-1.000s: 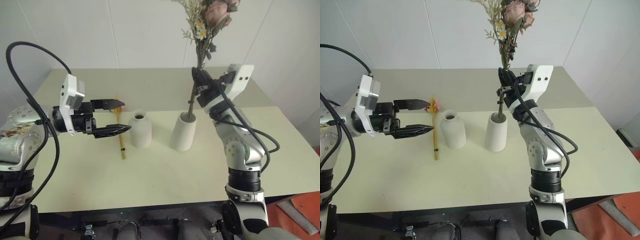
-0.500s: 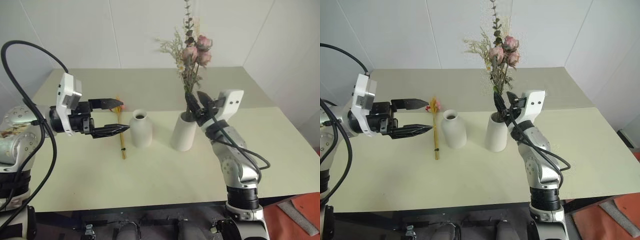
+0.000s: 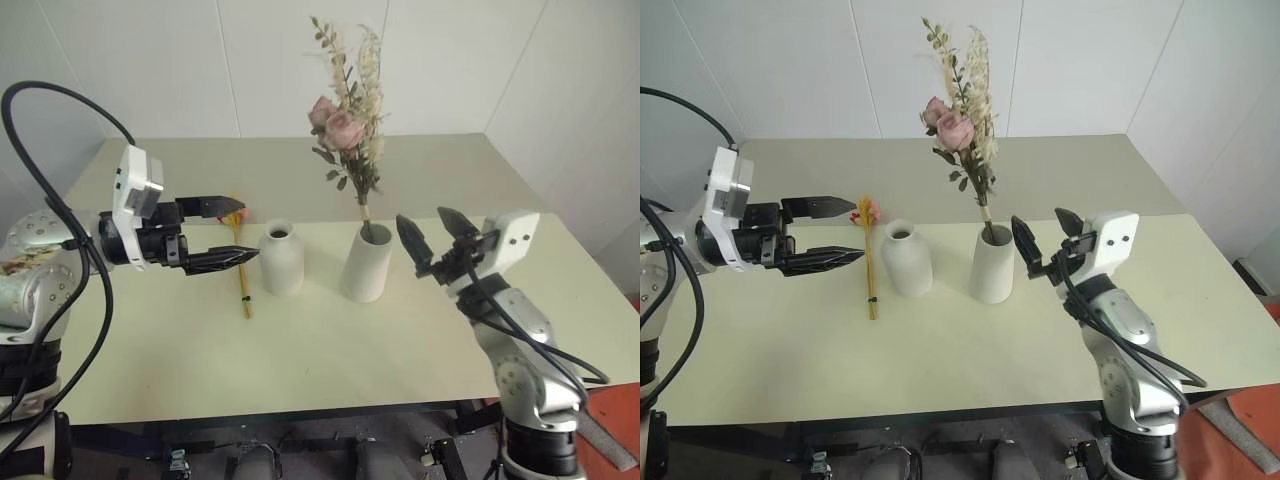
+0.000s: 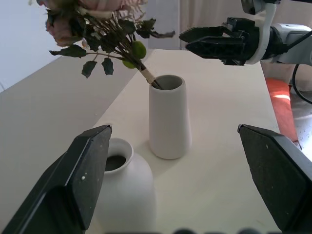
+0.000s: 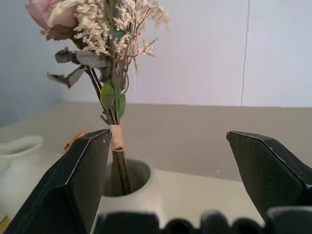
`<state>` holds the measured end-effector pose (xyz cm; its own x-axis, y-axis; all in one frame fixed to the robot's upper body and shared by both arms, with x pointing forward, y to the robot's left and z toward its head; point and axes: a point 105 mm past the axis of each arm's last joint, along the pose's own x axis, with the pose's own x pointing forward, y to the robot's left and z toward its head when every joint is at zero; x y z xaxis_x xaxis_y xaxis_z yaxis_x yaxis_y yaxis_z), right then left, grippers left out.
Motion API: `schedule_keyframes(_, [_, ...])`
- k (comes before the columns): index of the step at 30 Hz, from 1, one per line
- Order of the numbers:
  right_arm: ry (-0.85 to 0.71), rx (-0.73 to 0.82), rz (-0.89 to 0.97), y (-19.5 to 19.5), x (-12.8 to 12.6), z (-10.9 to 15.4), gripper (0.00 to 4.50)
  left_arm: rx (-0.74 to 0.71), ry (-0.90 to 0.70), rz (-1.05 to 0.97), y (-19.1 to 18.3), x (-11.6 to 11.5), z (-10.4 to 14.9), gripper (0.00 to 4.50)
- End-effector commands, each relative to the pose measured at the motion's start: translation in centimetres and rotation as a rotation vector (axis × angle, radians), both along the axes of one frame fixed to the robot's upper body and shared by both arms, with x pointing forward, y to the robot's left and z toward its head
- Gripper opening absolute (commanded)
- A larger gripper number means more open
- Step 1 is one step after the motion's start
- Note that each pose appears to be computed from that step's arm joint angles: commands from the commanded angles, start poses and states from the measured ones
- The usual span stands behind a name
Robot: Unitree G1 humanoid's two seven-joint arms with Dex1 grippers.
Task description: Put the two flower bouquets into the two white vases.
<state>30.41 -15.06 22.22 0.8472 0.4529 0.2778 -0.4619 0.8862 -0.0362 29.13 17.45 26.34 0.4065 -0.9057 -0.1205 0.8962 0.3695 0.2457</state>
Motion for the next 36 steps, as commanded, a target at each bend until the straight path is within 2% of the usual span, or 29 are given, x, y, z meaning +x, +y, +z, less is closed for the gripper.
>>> schedule_keyframes(1, [-0.025,-0.115,0.142,-0.2,-2.6,1.9,4.48,0.073,0.003,0.114,1.1,0.2,-0.5,4.5])
schedule_keyframes(7, [0.012,-0.256,0.333,0.0,-4.9,2.9,4.48,0.162,0.069,0.33,2.9,1.5,-1.9,4.5])
schedule_keyframes(17, [0.05,-0.387,0.564,1.3,-6.6,2.7,4.48,0.338,0.257,0.681,5.3,4.0,-5.1,4.5])
schedule_keyframes(21, [0.045,-0.424,0.597,1.1,-6.8,3.0,4.48,0.317,0.307,0.788,4.9,6.2,-5.8,4.5])
schedule_keyframes(27, [0.024,-0.446,0.595,0.7,-6.8,3.7,4.48,0.25,0.45,0.861,3.5,8.6,-8.2,4.5])
schedule_keyframes(35, [0.01,-0.449,0.603,0.7,-7.2,4.1,4.48,0.239,0.548,0.857,1.4,10.2,-11.1,4.5])
schedule_keyframes(36, [0.009,-0.449,0.603,0.7,-7.2,4.1,4.5,0.244,0.557,0.854,1.2,10.2,-11.5,4.32])
